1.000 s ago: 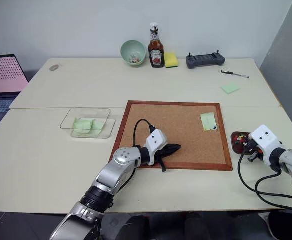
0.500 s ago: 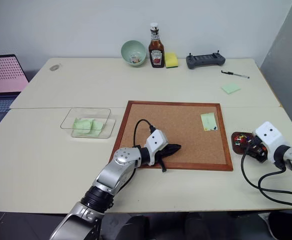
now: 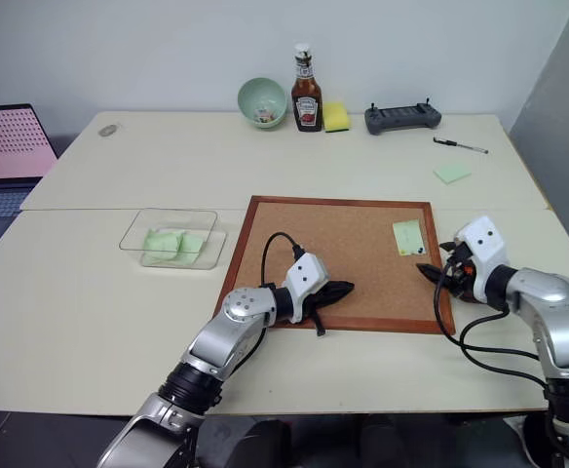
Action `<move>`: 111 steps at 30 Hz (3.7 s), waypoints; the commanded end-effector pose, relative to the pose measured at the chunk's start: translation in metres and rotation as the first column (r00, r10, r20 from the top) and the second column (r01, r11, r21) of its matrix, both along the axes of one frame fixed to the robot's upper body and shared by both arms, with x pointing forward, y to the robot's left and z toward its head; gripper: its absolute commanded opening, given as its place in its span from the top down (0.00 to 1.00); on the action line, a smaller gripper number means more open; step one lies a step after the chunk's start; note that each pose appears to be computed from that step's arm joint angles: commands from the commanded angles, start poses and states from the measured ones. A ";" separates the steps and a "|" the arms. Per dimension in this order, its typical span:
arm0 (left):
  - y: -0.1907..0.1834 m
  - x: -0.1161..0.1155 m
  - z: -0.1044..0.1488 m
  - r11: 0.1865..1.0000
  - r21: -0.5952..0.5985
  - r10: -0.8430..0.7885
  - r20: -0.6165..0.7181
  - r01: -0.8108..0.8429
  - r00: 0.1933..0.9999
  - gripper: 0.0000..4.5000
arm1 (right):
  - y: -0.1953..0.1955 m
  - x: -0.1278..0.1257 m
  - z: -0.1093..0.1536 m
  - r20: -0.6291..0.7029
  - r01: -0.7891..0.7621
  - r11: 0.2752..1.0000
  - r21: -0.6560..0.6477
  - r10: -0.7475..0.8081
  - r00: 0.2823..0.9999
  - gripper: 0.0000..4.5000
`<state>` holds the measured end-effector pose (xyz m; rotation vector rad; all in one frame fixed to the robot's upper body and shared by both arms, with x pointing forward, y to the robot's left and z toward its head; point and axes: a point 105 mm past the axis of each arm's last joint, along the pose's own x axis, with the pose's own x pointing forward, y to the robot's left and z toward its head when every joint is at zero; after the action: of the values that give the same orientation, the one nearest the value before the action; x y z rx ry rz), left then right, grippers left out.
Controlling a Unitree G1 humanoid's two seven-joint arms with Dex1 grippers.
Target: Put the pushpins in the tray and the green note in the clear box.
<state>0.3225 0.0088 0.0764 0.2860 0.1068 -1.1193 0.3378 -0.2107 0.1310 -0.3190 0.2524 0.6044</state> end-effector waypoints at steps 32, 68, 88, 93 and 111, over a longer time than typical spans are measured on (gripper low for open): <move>0.006 -0.005 -0.016 0.999 0.041 0.023 -0.046 -0.021 0.999 1.00 | -0.013 0.034 -0.010 0.079 0.106 0.994 0.026 -0.108 0.991 0.99; 0.005 -0.011 -0.021 0.999 0.050 0.015 -0.062 -0.012 0.998 1.00 | -0.017 0.016 0.033 0.115 0.137 0.962 0.237 -0.168 0.979 0.99; 0.004 -0.011 -0.022 0.998 0.058 -0.010 -0.060 0.014 0.998 1.00 | -0.098 -0.048 -0.003 0.018 0.203 0.956 -0.213 -0.204 0.979 0.99; 0.004 -0.010 -0.022 0.998 0.059 -0.007 -0.059 0.011 0.998 1.00 | -0.099 -0.042 -0.010 0.013 0.207 0.948 -0.243 -0.210 0.978 0.99; 0.005 -0.009 -0.022 0.998 0.058 0.001 -0.058 0.002 0.998 1.00 | -0.096 -0.038 -0.005 0.007 0.218 0.959 -0.178 -0.221 0.975 0.24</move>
<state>0.3173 0.0100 0.0744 0.2923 0.1142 -1.1271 0.2973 -0.3068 0.1075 -0.4478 0.4139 0.3796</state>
